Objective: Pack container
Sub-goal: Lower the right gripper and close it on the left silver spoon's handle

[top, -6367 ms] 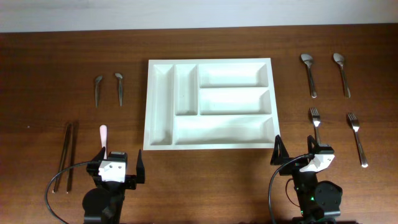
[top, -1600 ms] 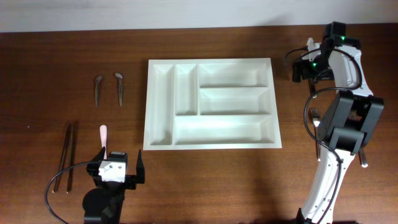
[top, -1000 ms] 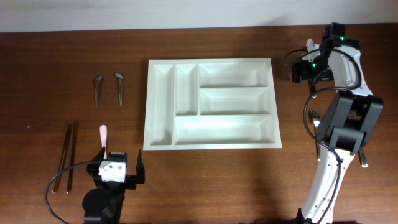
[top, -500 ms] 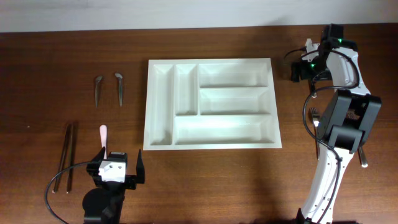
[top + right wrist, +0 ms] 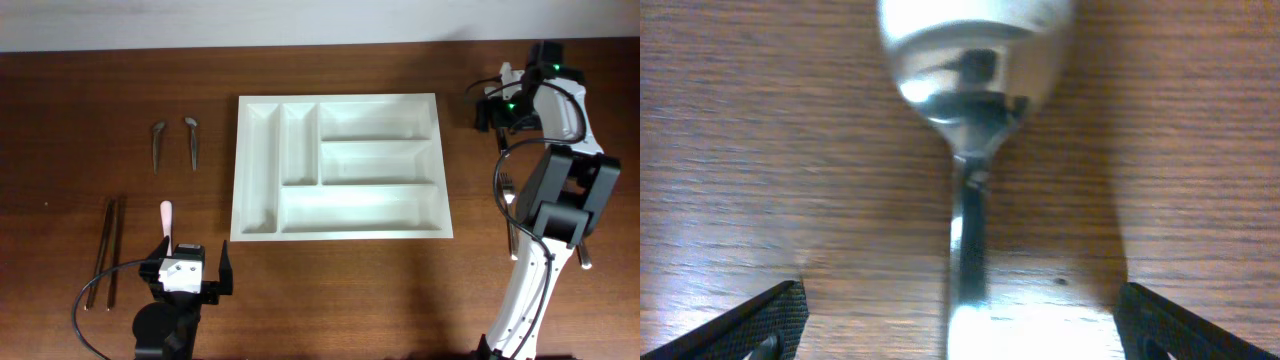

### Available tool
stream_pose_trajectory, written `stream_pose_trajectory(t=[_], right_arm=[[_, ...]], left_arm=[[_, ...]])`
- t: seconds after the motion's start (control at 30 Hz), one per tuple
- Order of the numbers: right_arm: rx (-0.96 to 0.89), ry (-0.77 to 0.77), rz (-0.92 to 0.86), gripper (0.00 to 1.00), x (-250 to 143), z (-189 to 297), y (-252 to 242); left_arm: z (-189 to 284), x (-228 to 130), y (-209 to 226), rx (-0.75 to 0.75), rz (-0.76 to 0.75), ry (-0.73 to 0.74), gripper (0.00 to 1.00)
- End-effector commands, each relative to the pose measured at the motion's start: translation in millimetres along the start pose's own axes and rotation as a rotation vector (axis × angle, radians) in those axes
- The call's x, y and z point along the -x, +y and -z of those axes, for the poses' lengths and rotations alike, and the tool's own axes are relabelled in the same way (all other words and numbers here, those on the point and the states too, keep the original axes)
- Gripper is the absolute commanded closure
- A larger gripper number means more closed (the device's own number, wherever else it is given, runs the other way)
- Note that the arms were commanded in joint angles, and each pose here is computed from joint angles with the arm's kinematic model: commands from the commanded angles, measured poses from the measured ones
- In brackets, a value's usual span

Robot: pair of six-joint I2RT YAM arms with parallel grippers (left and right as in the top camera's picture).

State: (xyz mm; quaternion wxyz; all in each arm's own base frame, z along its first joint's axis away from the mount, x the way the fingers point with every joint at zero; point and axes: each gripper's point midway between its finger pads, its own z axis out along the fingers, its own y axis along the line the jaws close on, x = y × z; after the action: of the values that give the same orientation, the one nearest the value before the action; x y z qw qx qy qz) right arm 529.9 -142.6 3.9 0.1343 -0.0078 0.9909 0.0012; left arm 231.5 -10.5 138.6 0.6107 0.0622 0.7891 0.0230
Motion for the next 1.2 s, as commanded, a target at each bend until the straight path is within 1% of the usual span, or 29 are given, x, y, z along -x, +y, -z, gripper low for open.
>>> stream_pose_trajectory(t=[0.0,0.3,0.33,0.37,0.43,0.6,0.7,0.8,1.0,1.07,1.17], right_arm=[[0.036,0.007,-0.009,0.01,-4.2,-7.8,-0.9],[0.021,0.024,0.007,0.02,-5.8,-8.4,3.5],[0.022,0.026,0.007,0.05,-6.4,-8.3,3.4],[0.023,0.028,0.007,0.15,-6.8,-8.5,3.6],[0.023,0.029,0.007,0.29,-7.2,-8.5,3.7],[0.024,0.032,0.006,0.46,-7.7,-8.5,3.9],[0.024,0.031,0.006,0.60,-7.6,-8.5,3.8],[0.024,0.030,0.006,0.70,-7.5,-8.5,3.8],[0.024,0.030,0.006,0.84,-7.5,-8.5,3.8],[0.024,0.030,0.006,0.91,-7.5,-8.5,3.8],[0.024,0.030,0.005,0.95,-7.5,-8.5,3.8]], left_arm=[[0.0,-0.9,2.3,0.012,-0.008,-0.001,0.01],[0.0,-0.9,2.3,0.012,-0.008,-0.001,0.01],[0.0,-0.9,2.3,0.012,-0.008,-0.001,0.01],[0.0,-0.9,2.3,0.012,-0.008,-0.001,0.01],[0.0,-0.9,2.3,0.012,-0.008,-0.001,0.01],[0.0,-0.9,2.3,0.012,-0.008,-0.001,0.01],[0.0,-0.9,2.3,0.012,-0.008,-0.001,0.01],[0.0,-0.9,2.3,0.012,-0.008,-0.001,0.01],[0.0,-0.9,2.3,0.012,-0.008,-0.001,0.01],[0.0,-0.9,2.3,0.012,-0.008,-0.001,0.01],[0.0,-0.9,2.3,0.012,-0.008,-0.001,0.01]])
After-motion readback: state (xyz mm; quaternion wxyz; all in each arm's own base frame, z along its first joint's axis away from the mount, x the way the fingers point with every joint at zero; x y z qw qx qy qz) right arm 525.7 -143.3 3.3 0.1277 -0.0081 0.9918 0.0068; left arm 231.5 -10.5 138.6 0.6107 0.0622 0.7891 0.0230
